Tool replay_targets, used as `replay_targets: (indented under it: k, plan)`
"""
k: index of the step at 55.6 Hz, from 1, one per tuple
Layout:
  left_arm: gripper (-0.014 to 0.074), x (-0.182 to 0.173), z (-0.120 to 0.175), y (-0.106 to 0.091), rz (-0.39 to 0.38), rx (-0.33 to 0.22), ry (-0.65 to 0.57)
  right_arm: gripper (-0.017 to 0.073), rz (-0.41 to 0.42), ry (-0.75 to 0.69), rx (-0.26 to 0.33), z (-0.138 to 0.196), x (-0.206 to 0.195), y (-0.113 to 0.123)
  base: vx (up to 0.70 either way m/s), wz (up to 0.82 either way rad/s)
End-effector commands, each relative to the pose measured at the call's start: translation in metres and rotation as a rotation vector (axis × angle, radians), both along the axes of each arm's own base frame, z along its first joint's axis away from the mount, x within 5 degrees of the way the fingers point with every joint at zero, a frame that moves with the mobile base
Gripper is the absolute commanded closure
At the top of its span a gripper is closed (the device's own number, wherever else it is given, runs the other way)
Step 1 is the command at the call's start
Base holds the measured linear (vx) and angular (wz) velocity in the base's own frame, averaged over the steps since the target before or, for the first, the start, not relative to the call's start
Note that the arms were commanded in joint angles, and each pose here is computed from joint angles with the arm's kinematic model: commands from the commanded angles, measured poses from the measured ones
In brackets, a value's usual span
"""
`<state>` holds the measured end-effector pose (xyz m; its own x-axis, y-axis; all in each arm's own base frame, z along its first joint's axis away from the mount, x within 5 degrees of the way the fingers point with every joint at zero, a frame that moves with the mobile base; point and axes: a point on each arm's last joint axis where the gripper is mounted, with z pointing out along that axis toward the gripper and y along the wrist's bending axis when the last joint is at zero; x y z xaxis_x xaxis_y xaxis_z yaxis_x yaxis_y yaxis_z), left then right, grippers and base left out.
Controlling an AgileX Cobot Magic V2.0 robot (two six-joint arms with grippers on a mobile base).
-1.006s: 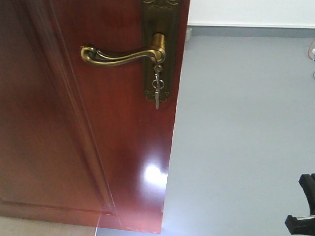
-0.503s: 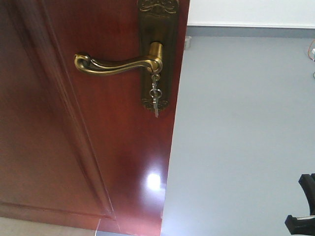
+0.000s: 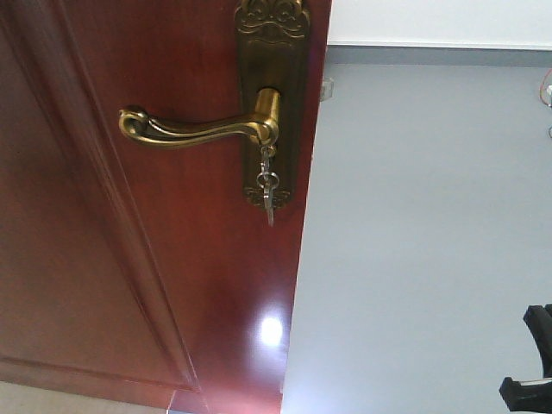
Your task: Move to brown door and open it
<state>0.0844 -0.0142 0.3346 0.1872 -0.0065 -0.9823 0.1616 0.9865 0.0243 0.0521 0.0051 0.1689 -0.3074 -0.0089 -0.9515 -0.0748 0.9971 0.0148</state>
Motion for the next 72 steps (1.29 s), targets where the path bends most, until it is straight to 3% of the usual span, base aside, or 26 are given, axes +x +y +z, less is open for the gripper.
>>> replay_targets:
  k: [1,12,21,36,46,72]
  plan:
    - [0.0600,-0.020,-0.015,0.002,-0.018,-0.036,-0.086,0.0559,-0.002,-0.083,-0.006,0.006,0.002,0.000,0.00,0.00]
    - [0.0600,-0.038,-0.091,0.007,0.007,-0.045,0.021,0.0559,-0.002,-0.083,-0.006,0.006,0.002,0.000,0.00,0.00]
    - [0.0600,-0.029,-0.128,0.006,0.014,-0.030,0.142,0.0559,-0.002,-0.084,-0.006,0.006,0.002,0.000,0.00,0.01]
    - [0.0600,-0.030,-0.134,0.008,0.030,-0.005,0.203,0.0559,-0.002,-0.079,-0.006,0.006,0.002,0.000,0.00,0.00]
    - [0.0600,-0.030,-0.134,0.007,0.016,-0.084,0.220,0.0559,-0.002,-0.079,-0.006,0.006,0.002,0.000,0.00,0.00]
    - [0.0600,-0.030,-0.135,0.007,0.016,-0.084,0.224,0.0559,-0.002,-0.079,-0.006,0.006,0.002,0.000,0.00,0.00]
